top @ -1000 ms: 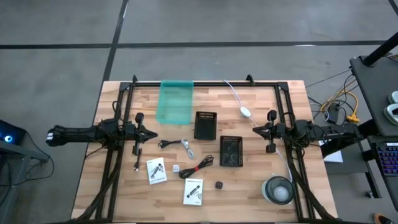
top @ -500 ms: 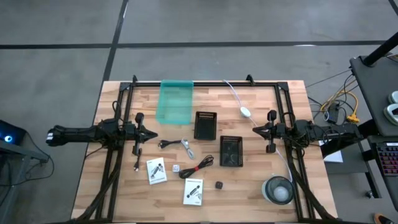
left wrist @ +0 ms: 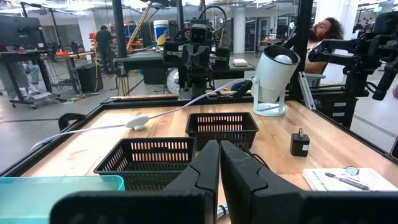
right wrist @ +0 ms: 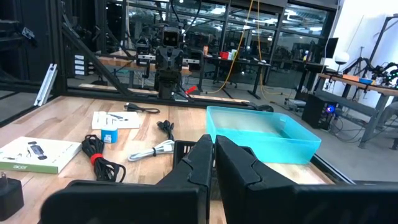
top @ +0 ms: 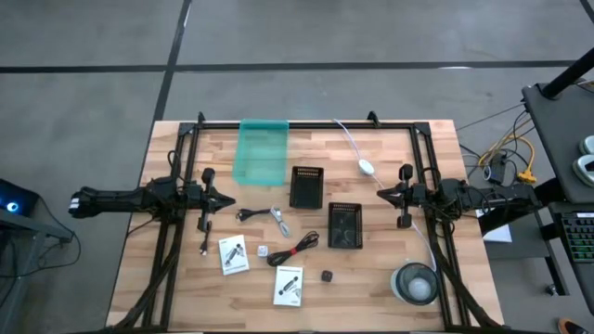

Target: Pick and place items into bin

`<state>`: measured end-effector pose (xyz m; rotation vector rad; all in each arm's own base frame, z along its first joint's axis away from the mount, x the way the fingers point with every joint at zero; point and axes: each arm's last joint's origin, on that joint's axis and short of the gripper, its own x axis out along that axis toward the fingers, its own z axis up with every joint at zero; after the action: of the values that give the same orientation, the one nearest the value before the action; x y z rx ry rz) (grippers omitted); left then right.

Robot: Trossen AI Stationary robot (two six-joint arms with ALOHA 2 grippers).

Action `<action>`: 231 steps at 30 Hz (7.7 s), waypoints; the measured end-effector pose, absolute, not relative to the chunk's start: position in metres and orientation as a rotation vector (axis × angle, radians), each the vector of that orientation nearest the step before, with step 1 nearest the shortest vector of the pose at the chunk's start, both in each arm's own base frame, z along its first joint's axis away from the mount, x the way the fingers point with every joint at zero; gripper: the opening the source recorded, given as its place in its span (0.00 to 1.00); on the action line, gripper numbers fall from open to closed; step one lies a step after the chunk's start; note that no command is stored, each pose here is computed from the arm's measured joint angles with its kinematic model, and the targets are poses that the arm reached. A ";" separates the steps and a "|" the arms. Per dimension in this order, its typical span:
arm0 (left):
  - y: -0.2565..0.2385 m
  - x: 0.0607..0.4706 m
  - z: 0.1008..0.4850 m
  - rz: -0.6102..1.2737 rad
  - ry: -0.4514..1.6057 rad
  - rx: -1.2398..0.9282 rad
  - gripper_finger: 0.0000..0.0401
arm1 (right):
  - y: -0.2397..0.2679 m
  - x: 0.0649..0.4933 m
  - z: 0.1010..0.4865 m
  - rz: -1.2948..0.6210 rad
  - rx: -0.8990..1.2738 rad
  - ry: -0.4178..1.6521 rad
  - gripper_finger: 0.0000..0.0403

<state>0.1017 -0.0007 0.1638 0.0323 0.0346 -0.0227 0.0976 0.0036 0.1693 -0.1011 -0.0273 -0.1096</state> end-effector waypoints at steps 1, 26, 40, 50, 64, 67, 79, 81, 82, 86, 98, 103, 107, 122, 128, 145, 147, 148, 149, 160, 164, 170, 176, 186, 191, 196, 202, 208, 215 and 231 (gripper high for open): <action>-0.001 0.102 0.164 -0.023 0.035 0.033 0.00 | 0.004 0.098 0.169 -0.110 -0.101 -0.028 0.02; -0.001 0.102 0.165 -0.022 0.021 0.034 0.00 | 0.004 0.098 0.170 -0.111 -0.108 -0.030 0.02; -0.001 0.102 0.167 -0.022 0.006 0.033 0.00 | 0.004 0.098 0.170 -0.111 -0.021 -0.034 0.02; -0.001 0.105 0.176 -0.019 -0.079 0.034 0.13 | 0.003 0.097 0.175 -0.112 0.012 -0.091 0.13; -0.001 0.116 0.189 -0.016 -0.206 0.035 0.49 | 0.003 0.095 0.190 -0.115 0.013 -0.246 0.43; -0.001 0.121 0.191 -0.016 -0.206 0.034 0.50 | 0.003 0.094 0.192 -0.114 0.025 -0.271 0.45; -0.001 0.139 0.214 -0.015 -0.243 0.041 0.50 | 0.003 0.093 0.198 -0.101 0.073 -0.332 0.46; -0.001 0.143 0.216 -0.015 -0.227 0.043 0.50 | 0.003 0.094 0.202 -0.105 0.049 -0.327 0.47; -0.001 0.145 0.217 -0.016 -0.219 0.044 0.50 | 0.003 0.094 0.204 -0.106 0.043 -0.321 0.47; -0.001 0.156 0.218 -0.017 -0.184 0.044 0.50 | 0.004 0.099 0.213 -0.103 0.036 -0.283 0.47; -0.001 0.177 0.232 -0.007 -0.199 0.042 0.50 | 0.008 0.133 0.236 -0.087 0.009 -0.107 0.47; 0.000 0.179 0.231 0.011 -0.196 0.030 0.50 | 0.011 0.150 0.248 -0.024 -0.001 -0.057 0.47; 0.000 0.180 0.230 0.011 -0.184 0.030 0.50 | 0.013 0.165 0.253 -0.027 -0.016 0.034 0.47; 0.000 0.196 0.207 0.007 -0.053 -0.022 0.50 | 0.019 0.226 0.285 -0.023 -0.080 0.279 0.49; 0.000 0.200 0.202 0.006 -0.037 -0.023 0.50 | 0.021 0.243 0.285 -0.026 -0.064 0.447 0.49; 0.000 0.203 0.197 0.006 -0.016 -0.020 0.50 | 0.044 0.286 0.273 0.084 -0.023 0.680 0.49; 0.000 0.203 0.197 0.006 -0.015 -0.020 0.50 | 0.053 0.290 0.270 0.113 -0.045 0.734 0.49; 0.000 0.203 0.197 0.006 -0.014 -0.020 0.50 | 0.058 0.292 0.269 0.126 -0.053 0.760 0.49; 0.000 0.203 0.197 0.006 -0.014 -0.020 0.50 | 0.063 0.294 0.268 0.137 -0.058 0.790 0.49; 0.000 0.203 0.196 0.006 -0.012 -0.020 0.50 | 0.099 0.319 0.273 0.178 -0.044 0.938 0.50; 0.000 0.203 0.196 0.006 -0.010 -0.019 0.50 | 0.116 0.327 0.271 0.214 -0.063 0.943 0.56; 0.000 0.203 0.195 0.006 -0.006 -0.020 0.50 | 0.137 0.334 0.259 0.219 -0.029 1.000 0.68; 0.000 0.203 0.196 0.006 -0.012 -0.020 0.50 | 0.143 0.329 0.255 0.179 0.029 1.061 0.72; 0.000 0.203 0.195 0.007 -0.004 -0.020 0.50 | 0.146 0.326 0.255 0.072 0.207 1.092 0.73; 0.000 0.203 0.195 0.006 -0.004 -0.020 0.50 | 0.146 0.326 0.255 0.028 0.272 1.094 0.71; 0.000 0.203 0.195 0.006 -0.003 -0.020 0.50 | 0.146 0.327 0.256 -0.066 0.377 1.067 0.70; 0.000 0.203 0.193 0.007 0.016 -0.019 0.50 | 0.151 0.329 0.259 -0.151 0.369 0.960 0.68; 0.000 0.203 0.193 0.007 0.016 -0.019 0.50 | 0.160 0.332 0.260 -0.157 0.359 0.877 0.68; 0.000 0.203 0.196 0.007 -0.013 0.016 0.50 | 0.172 0.342 0.238 -0.156 0.341 0.895 0.68; 0.000 0.203 0.195 0.008 -0.004 0.015 0.50 | 0.197 0.356 0.206 0.000 0.374 1.064 0.68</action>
<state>0.2027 0.0000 0.1948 0.0154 -0.0039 0.0084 0.3555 0.1971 0.2064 0.3743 1.0640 -0.0003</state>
